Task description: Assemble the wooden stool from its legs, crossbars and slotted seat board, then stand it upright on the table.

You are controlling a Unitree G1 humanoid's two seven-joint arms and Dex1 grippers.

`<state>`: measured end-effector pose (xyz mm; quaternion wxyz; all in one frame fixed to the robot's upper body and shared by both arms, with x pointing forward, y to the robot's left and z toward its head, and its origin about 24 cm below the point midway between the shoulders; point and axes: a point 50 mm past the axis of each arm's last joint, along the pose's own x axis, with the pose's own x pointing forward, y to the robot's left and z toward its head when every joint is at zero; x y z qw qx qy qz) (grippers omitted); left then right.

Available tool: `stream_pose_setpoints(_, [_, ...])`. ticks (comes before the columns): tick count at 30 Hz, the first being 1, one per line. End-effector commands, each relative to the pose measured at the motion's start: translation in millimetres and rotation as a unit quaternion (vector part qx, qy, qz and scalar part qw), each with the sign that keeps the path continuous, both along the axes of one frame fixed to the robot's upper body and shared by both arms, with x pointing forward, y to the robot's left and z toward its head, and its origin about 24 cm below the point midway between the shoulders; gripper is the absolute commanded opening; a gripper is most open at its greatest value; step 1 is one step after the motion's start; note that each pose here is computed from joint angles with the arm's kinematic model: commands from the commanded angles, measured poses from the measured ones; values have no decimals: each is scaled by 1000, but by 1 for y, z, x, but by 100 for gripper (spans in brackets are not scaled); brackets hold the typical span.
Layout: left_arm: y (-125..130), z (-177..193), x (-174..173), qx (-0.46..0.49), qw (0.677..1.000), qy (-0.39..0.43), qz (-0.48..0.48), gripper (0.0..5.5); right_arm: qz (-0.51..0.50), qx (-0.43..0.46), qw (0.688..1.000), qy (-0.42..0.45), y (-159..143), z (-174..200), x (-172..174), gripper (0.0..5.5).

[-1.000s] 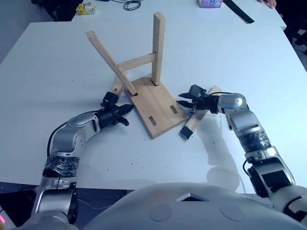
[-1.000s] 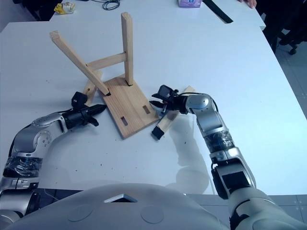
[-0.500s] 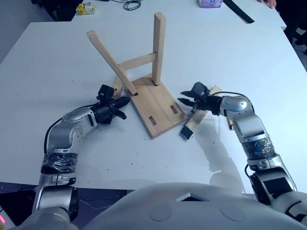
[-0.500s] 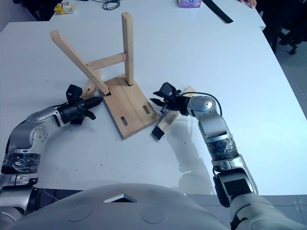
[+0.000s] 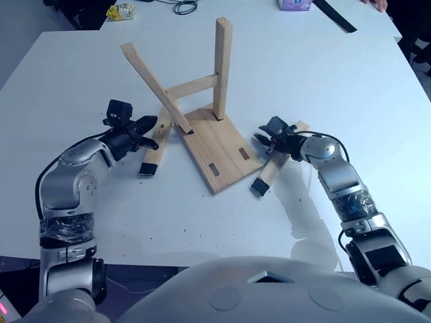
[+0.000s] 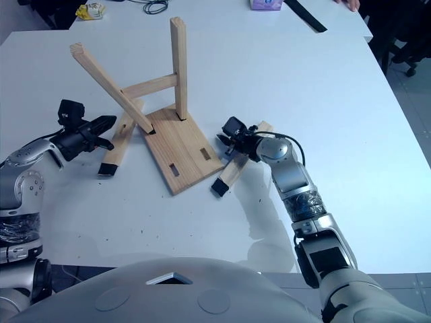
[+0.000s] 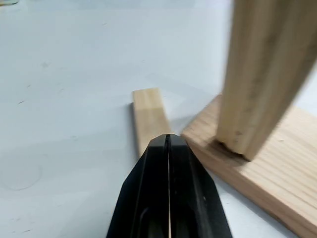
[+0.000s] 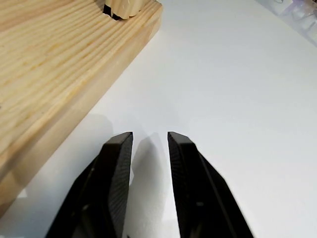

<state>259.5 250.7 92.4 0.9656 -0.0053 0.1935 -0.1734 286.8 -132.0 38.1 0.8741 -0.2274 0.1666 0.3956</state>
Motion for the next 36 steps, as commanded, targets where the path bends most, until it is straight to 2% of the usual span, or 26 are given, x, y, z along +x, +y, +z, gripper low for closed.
stream_pose_setpoints(1, [-10,-8,-12,18,999,25,-31,0,20,-19,1000,0,3,2,-1,130])
stream_pose_setpoints(4, [-24,-6,-33,19,995,35,-93,0,30,-23,999,-4,3,4,0,130])
stream_pose_setpoints(9, [-25,-2,-26,29,994,32,-104,0,29,-25,999,-7,5,6,3,130])
stream_pose_setpoints(15, [-53,-25,-35,33,979,82,-183,0,92,-62,994,6,6,4,3,130])
stream_pose_setpoints(23, [-43,-39,-35,81,967,115,-213,0,132,-87,987,7,-1,11,14,130])
stream_pose_setpoints(31, [-59,-47,-28,79,957,108,-258,0,212,-29,974,74,6,18,-11,130])
stream_pose_setpoints(36, [-56,-45,-24,85,957,100,-260,0,255,-17,962,97,-1,31,-21,130])
